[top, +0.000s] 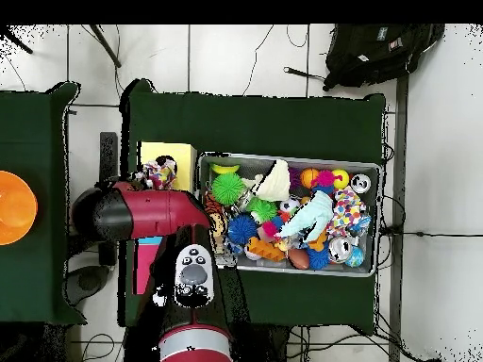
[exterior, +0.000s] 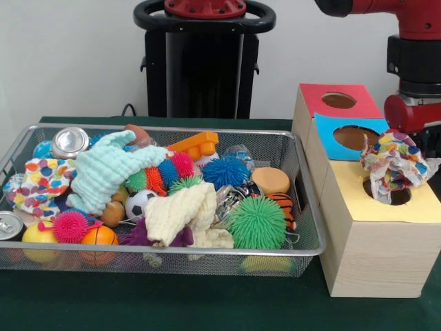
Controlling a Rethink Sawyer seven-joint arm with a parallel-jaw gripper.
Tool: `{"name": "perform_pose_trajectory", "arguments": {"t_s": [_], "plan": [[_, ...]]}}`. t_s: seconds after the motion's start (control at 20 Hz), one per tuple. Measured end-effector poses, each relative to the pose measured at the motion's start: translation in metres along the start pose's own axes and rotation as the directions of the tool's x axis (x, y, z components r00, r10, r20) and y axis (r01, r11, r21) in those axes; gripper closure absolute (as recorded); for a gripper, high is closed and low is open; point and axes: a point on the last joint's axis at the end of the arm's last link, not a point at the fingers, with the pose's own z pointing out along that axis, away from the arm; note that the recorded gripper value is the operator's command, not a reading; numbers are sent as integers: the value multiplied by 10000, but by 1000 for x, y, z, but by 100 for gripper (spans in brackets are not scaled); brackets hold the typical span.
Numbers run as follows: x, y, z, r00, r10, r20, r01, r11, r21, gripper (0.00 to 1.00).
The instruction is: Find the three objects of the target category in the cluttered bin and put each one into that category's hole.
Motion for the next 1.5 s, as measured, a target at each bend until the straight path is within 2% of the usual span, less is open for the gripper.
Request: {"name": "perform_pose_trajectory", "arguments": {"t_s": [0.7,1.05,1.5], "plan": [[-3,-8,0,9999,108,31,-108,9999,19,100],[-9,-36,1,9987,493,91,-494,9987,107,100],[-9,-65,7,9955,921,-223,-919,9957,115,100]]}}
